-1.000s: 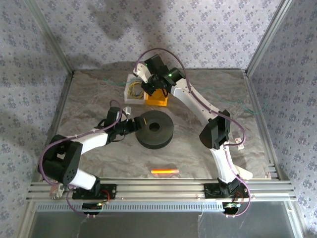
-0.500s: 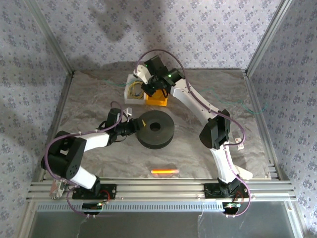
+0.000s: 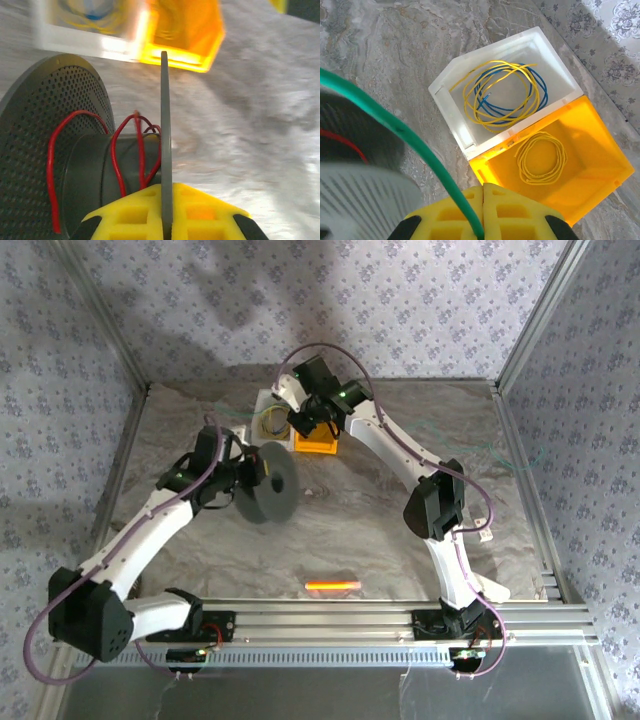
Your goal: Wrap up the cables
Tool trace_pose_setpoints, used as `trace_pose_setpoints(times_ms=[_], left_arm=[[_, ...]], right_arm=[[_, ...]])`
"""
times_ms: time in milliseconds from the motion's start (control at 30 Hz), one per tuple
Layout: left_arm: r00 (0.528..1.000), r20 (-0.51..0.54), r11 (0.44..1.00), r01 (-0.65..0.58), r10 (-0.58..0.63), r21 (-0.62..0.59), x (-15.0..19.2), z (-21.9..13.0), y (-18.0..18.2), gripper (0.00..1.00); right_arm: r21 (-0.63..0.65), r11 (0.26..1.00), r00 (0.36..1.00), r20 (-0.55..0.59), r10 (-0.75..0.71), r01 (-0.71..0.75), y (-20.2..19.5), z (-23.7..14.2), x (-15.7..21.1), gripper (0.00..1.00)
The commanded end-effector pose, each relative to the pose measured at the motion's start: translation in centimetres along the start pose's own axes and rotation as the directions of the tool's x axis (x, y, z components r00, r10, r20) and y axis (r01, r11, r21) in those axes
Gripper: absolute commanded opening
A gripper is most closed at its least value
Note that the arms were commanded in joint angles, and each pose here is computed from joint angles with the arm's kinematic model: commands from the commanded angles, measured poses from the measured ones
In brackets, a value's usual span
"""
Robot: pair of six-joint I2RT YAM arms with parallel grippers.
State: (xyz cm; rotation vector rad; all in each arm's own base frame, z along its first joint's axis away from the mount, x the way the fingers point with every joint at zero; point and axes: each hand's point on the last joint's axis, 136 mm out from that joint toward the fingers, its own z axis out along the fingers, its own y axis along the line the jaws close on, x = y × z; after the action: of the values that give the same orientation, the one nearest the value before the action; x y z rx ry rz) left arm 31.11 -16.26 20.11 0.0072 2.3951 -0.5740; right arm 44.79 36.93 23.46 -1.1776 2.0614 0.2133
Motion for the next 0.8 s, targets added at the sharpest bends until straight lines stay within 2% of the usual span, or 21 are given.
trace_pose_setpoints(times_ms=[0,400,600,767], left_arm=[[0.984,-0.125,0.947,-0.155,0.124,-0.281,2.0,-3.4,5.1,0.0],[0.984,-0.138,0.927,-0.153,0.112,-0.342,1.4,-1.1,6.2,0.0],[0.985,-0.134,0.927,-0.151,0.111,-0.344,1.0,-1.2,6.0,0.0],[0.984,-0.135,0.928,-0.156,0.116,-0.339,0.9,-1.5,5.8,0.17]], right_arm=[[-0.006,1.0,0.998,0.066,0.02,-0.02,-0.1,-1.9,-1.9,0.0],[-0.083,0.994,0.989,0.137,-0.056,0.068,5.0,-1.2,-6.1,0.0],[-0.105,0.991,0.988,0.136,-0.07,0.085,6.2,-0.3,-6.2,0.0],[-0.111,0.99,0.99,0.12,-0.074,0.087,6.0,0.2,-5.6,0.0]])
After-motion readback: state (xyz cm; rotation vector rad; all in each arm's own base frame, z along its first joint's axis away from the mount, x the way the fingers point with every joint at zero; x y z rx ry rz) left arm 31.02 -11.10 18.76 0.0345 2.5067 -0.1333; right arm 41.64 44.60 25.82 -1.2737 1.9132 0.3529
